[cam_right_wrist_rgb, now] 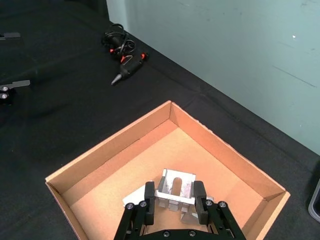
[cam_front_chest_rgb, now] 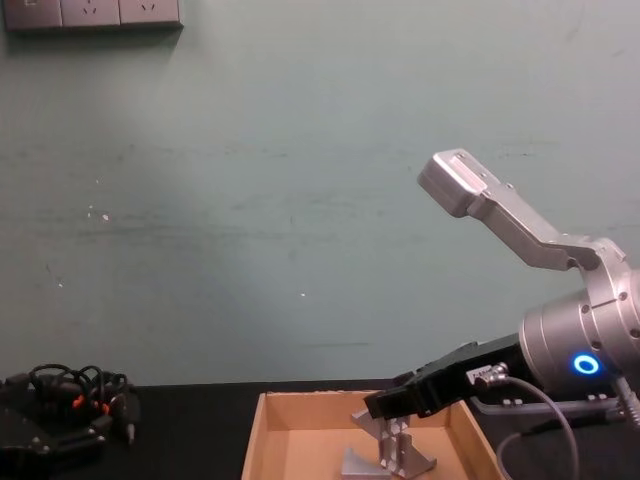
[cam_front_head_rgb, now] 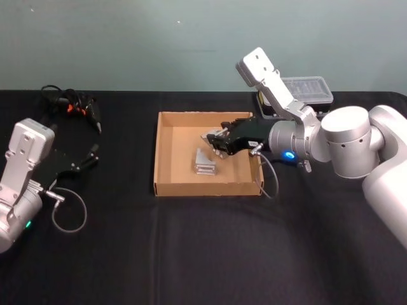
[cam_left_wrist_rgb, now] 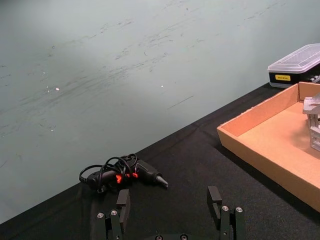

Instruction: Use one hand to pick up the angle iron from the table and place it into the box.

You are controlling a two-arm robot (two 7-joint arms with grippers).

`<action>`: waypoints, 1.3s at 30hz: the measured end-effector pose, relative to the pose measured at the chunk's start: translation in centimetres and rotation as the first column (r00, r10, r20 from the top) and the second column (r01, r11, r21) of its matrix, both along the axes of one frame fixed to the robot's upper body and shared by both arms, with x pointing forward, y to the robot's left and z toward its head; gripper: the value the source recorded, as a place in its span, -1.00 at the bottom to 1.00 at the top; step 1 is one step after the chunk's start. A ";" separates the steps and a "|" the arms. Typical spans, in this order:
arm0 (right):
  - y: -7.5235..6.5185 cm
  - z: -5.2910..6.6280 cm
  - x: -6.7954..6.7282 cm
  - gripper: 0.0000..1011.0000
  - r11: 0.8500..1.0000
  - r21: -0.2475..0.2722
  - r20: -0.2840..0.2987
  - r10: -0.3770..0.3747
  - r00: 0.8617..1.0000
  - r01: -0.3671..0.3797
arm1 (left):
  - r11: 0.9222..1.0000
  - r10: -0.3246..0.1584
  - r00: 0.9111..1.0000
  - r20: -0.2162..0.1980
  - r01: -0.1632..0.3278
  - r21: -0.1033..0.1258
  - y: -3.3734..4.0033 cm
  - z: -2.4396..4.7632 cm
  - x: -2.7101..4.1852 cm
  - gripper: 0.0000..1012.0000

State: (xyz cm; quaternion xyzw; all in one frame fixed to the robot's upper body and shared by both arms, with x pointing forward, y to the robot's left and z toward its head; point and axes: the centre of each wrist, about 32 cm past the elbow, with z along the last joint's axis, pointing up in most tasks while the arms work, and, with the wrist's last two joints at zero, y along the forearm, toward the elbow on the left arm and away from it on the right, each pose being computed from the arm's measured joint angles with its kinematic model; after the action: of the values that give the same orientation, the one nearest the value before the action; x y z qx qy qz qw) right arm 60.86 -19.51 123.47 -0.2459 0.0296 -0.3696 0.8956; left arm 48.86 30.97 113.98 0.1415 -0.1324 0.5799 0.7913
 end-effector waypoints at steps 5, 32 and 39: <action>0.2 0.0 0.0 -0.06 1.000 0.002 -0.002 0.008 1.000 -0.008 | 1.000 0.000 1.000 0.000 0.000 0.000 0.00 0.00 0.00 1.00; 0.8 -0.7 0.2 -0.06 1.000 -0.006 -0.051 0.015 0.999 -0.015 | 1.000 0.000 1.000 0.000 0.000 0.000 0.00 0.00 0.00 1.00; 0.8 -0.8 0.2 -0.06 1.000 -0.006 -0.051 0.014 0.999 -0.015 | 1.000 0.000 1.000 0.000 0.000 0.000 0.00 0.00 0.00 1.00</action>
State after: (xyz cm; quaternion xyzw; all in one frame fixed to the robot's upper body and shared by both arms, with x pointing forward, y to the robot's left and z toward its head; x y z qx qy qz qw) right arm 61.06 -18.68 122.69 -0.2583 0.0495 -0.3567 0.8964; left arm 48.86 30.97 113.98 0.1415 -0.1325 0.5799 0.7913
